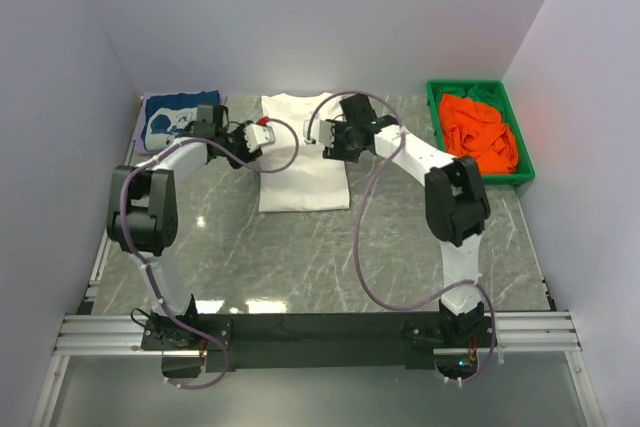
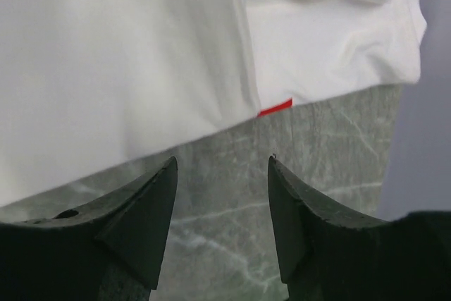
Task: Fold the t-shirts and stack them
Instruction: Fold the tshirt
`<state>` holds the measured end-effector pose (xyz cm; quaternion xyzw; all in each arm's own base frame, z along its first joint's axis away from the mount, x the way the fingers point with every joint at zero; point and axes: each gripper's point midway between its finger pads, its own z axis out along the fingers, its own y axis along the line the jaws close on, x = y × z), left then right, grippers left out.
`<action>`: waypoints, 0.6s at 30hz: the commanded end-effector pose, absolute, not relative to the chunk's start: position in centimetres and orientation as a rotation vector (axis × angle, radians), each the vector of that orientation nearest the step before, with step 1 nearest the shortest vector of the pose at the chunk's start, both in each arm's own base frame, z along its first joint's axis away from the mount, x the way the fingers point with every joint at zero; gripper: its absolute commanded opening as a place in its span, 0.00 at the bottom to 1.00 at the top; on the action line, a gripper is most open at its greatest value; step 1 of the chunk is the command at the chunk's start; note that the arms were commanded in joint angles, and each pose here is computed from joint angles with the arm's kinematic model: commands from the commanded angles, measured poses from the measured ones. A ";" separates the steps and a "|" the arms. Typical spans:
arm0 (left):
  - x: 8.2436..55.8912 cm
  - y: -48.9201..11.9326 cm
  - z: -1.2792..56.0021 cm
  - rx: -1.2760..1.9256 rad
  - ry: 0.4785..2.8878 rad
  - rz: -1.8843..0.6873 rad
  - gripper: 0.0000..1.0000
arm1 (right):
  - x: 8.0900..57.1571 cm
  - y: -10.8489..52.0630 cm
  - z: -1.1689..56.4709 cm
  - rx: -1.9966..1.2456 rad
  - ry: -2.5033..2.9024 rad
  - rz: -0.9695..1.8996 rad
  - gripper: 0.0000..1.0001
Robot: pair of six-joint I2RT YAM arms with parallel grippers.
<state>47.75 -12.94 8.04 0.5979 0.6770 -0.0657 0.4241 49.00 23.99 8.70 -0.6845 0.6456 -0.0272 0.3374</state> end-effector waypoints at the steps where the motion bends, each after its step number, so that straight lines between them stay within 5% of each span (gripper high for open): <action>1: 46.3 -11.9 14.9 1.358 1.673 -0.236 0.54 | 45.6 22.4 15.3 -1.670 1.702 -0.030 0.61; 10: 35.5 -14.6 12.9 1.402 1.647 -0.442 0.60 | 33.3 23.7 10.9 -1.840 1.682 0.167 0.55; 18: 31.7 -16.0 8.2 1.554 1.564 -0.376 0.61 | 31.4 24.3 6.0 -1.890 1.699 0.156 0.54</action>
